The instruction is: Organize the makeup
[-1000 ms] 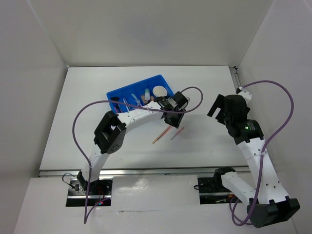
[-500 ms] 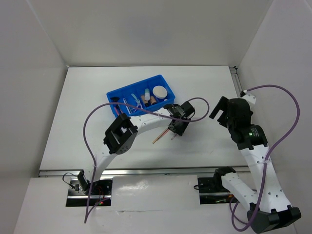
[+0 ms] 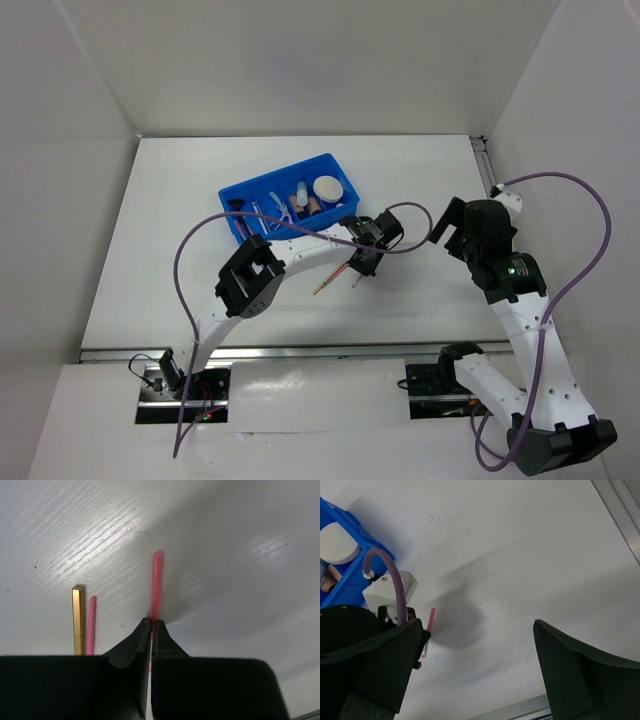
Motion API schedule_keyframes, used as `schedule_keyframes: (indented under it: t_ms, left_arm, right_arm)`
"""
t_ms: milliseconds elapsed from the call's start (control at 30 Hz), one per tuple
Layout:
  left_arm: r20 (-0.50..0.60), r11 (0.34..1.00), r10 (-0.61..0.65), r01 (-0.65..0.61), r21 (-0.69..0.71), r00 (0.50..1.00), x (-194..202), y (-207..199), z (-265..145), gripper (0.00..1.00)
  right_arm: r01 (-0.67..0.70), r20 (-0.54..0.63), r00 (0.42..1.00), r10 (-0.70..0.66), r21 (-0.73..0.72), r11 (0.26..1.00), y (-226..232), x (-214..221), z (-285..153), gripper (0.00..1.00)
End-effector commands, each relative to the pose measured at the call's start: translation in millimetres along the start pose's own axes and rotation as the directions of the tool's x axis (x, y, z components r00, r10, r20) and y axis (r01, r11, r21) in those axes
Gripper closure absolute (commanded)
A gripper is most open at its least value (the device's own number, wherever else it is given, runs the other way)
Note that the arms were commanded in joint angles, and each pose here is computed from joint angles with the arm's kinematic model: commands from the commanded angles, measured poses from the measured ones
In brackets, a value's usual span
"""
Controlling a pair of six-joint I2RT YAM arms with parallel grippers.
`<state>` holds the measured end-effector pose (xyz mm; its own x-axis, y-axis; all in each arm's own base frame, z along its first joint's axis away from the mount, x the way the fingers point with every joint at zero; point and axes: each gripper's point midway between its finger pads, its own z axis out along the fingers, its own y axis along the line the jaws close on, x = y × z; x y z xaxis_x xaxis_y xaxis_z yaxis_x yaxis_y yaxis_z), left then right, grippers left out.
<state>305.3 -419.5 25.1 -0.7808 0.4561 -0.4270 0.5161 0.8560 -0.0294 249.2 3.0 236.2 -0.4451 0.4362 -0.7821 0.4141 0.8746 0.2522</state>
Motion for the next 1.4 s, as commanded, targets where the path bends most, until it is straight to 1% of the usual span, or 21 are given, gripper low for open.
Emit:
schedule_keyframes:
  t_ms: [0,167,200,267,333,400,433,467,500,567,600,733,800,967,1100,1167,1200,1233,1267,1333,1367]
  left_arm:
    - [-0.003,0.999,0.032,-0.032,-0.032,0.999,-3.0,4.5,-13.1,1.00]
    - [0.059,0.999,0.037,-0.035,-0.025,0.998,-20.6,12.0,-53.9,1.00]
    - [0.097,1.000,0.030,-0.029,-0.010,0.995,-28.4,12.3,-74.8,1.00]
    - [0.097,1.000,-0.004,0.005,-0.004,0.995,-27.8,31.2,-87.7,1.00]
    - [0.143,0.997,-0.071,0.068,0.022,0.987,-36.3,46.3,-119.1,1.00]
    - [0.132,0.989,-0.145,0.142,0.035,0.980,-32.4,73.1,-129.1,1.00]
    - [0.152,0.984,-0.177,0.173,0.043,0.972,-35.7,82.8,-136.8,1.00]
    - [0.188,0.972,-0.234,0.231,0.036,0.954,-41.8,108.3,-153.2,1.00]
    - [0.176,0.964,-0.266,0.264,0.036,0.948,-36.3,120.3,-153.8,1.00]
    - [0.179,0.931,-0.362,0.365,0.017,0.915,-34.9,147.2,-162.5,1.00]
    - [0.184,0.901,-0.425,0.434,-0.009,0.886,-32.8,175.8,-161.6,1.00]
    - [0.214,0.741,-0.634,0.663,-0.109,0.743,-20.0,244.0,-161.2,1.00]
    - [0.219,0.677,-0.691,0.723,-0.135,0.689,-12.9,270.6,-155.9,1.00]
    - [0.219,0.562,-0.780,0.810,-0.167,0.586,-5.6,302.8,-129.0,1.00]
    - [0.229,0.484,-0.818,0.846,-0.222,0.528,1.9,322.3,-107.9,1.00]
    - [0.236,0.448,-0.833,0.860,-0.245,0.501,8.7,336.5,-103.0,0.91]
    - [0.231,0.447,-0.834,0.859,-0.250,0.501,8.7,336.8,-101.5,0.84]
    - [0.234,0.455,-0.829,0.855,-0.247,0.508,4.8,338.2,-101.3,0.73]
    - [0.215,0.473,-0.823,0.844,-0.253,0.525,7.1,337.2,-97.1,0.59]
    - [0.235,0.493,-0.808,0.838,-0.234,0.540,-1.6,339.2,-102.8,0.50]
    - [0.247,0.529,-0.783,0.820,-0.220,0.571,-5.4,335.7,-110.7,0.48]
  right_arm:
    - [-0.029,0.039,0.999,0.030,-0.019,0.999,5.8,-14.6,-4.2,0.00]
    - [-0.023,0.047,0.999,0.024,-0.023,0.999,6.7,-17.8,-6.0,0.00]
    - [-0.023,0.047,0.999,0.024,-0.023,0.999,6.7,-17.8,-6.0,0.00]
    - [-0.023,0.052,0.998,0.024,-0.016,1.000,5.3,-18.6,-5.8,0.00]
    - [-0.026,0.059,0.998,0.027,-0.020,0.999,5.1,-19.8,-8.0,0.00]
    - [-0.015,0.059,0.998,0.016,-0.020,1.000,4.7,-19.8,-8.0,0.00]
    - [-0.015,0.059,0.998,0.016,-0.020,1.000,4.7,-19.8,-8.0,0.00]
    - [-0.019,0.068,0.998,0.020,-0.025,1.000,6.1,-22.0,-7.8,0.00]
    - [-0.019,0.068,0.998,0.020,-0.025,1.000,6.1,-22.0,-7.8,0.00]
    - [-0.024,0.070,0.997,0.025,-0.018,1.000,4.1,-23.0,-7.3,0.00]
    - [-0.021,0.063,0.998,0.022,-0.014,1.000,4.3,-21.8,-5.1,0.00]
    - [-0.023,0.060,0.998,0.025,-0.034,0.999,8.3,-22.1,-5.3,0.00]
    - [-0.020,0.053,0.998,0.022,-0.029,0.999,8.5,-20.9,-3.1,0.00]
    - [-0.017,0.040,0.999,0.018,-0.033,0.999,8.8,-18.0,-3.5,0.00]
    - [-0.016,0.039,0.999,0.018,-0.033,0.999,8.6,-18.9,-5.5,0.00]
    - [-0.014,0.037,0.999,0.014,-0.020,1.000,5.9,-17.9,-5.5,0.00]
    - [-0.011,0.029,1.000,0.011,-0.015,1.000,6.1,-16.7,-3.3,0.00]
    - [-0.014,0.036,0.999,0.014,-0.020,1.000,7.3,-19.7,-5.0,0.00]
    - [-0.010,0.023,1.000,0.011,-0.022,1.000,8.9,-17.5,-2.7,0.00]
    - [-0.007,0.016,1.000,0.008,-0.018,1.000,9.0,-16.3,-0.5,0.00]
    - [-0.007,0.011,1.000,0.007,-0.026,1.000,10.4,-15.5,-0.7,0.00]
